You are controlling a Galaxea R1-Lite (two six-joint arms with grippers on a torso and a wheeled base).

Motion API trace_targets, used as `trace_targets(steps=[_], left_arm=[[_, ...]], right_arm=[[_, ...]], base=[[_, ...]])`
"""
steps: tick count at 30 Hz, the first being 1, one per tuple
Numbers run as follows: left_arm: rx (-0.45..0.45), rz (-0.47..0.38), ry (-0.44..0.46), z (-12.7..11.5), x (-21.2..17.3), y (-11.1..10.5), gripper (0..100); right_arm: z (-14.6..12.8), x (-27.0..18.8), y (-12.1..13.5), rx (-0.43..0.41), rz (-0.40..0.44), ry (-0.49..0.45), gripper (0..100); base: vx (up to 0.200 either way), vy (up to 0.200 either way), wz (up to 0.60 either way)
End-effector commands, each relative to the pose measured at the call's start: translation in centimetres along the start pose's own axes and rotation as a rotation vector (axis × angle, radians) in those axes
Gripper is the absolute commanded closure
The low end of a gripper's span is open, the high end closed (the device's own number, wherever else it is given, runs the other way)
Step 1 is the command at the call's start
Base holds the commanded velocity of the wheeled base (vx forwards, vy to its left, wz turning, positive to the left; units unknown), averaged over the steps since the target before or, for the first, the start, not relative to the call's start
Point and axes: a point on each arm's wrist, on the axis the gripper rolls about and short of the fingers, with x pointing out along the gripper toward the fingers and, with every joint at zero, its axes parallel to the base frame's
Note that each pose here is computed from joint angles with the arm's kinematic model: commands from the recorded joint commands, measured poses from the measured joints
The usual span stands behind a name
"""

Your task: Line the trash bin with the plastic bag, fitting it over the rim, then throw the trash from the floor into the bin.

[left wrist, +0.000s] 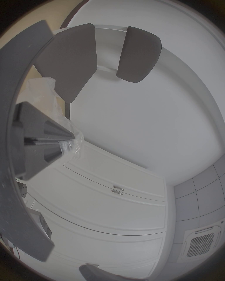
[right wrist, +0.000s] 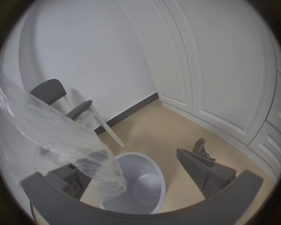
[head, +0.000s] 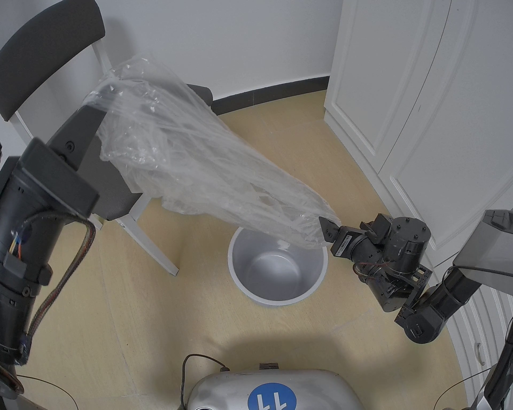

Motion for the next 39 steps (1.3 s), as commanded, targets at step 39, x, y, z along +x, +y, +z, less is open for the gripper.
trace_targets(steps=[39], left_arm=[[-0.008,-0.014,-0.002,0.1,-0.1,-0.2,100]], right_arm=[[-2.4,-2.5,-2.2,0.211,0.281,0.321,0]], base=[[0.0,0.0,0.0]])
